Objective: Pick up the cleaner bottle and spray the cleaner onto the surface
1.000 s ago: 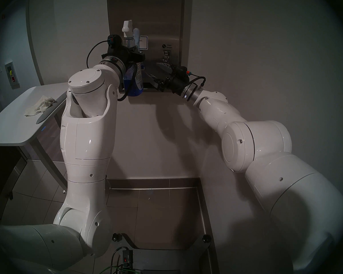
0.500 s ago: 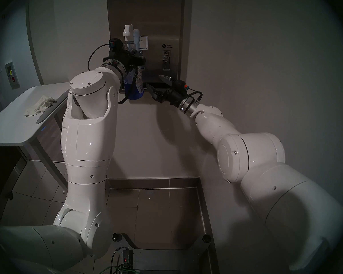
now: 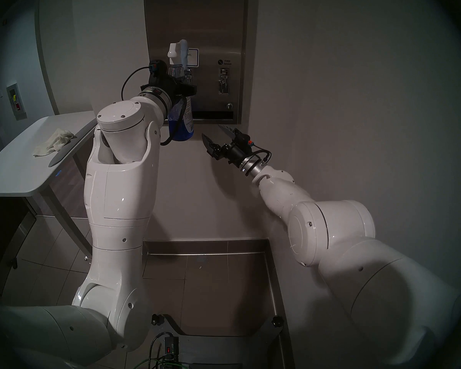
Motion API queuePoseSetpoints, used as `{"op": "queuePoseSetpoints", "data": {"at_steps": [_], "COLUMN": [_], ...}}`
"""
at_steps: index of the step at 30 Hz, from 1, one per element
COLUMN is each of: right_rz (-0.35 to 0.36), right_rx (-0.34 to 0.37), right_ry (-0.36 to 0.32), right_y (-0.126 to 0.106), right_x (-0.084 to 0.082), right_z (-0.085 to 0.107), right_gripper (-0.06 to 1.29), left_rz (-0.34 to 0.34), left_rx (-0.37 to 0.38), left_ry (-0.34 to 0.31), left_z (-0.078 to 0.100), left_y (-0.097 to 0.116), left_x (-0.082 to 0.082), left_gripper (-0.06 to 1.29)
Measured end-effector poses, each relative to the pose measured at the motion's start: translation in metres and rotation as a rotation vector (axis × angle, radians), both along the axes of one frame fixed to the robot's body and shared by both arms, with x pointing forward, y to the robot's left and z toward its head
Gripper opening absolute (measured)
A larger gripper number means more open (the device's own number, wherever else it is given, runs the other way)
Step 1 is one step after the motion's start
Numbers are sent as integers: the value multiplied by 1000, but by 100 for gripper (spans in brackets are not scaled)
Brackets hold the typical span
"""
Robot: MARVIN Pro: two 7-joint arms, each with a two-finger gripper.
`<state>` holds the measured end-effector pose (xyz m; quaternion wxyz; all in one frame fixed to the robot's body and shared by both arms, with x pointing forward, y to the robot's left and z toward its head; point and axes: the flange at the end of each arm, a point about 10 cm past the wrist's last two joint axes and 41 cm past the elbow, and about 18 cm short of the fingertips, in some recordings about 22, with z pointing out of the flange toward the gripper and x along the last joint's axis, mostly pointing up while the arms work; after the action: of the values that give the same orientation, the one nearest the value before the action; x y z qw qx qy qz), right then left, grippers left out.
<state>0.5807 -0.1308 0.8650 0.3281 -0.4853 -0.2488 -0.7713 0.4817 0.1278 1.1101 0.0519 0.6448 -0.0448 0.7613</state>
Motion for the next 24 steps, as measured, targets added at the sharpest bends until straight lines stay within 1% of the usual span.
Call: {"op": "queuePoseSetpoints", "data": {"at_steps": [8, 14, 20, 24], "right_rz": [-86, -162, -236, -276], "right_rx": [34, 55, 78, 101], "right_ry": [43, 59, 59, 48], "right_y": [-7, -18, -27, -27], "right_x": [-16, -26, -34, -36], "right_z": [-39, -60, -74, -77], "right_gripper": [124, 124, 124, 124], "left_rz": [0, 0, 0, 1], "left_rx": [0, -1, -1, -2], "left_ry": [18, 25, 30, 32], "left_z": [-4, -6, -6, -6], "left_y": [0, 0, 0, 0], "left_x": [1, 1, 1, 1], "left_gripper": [39, 39, 39, 39]}}
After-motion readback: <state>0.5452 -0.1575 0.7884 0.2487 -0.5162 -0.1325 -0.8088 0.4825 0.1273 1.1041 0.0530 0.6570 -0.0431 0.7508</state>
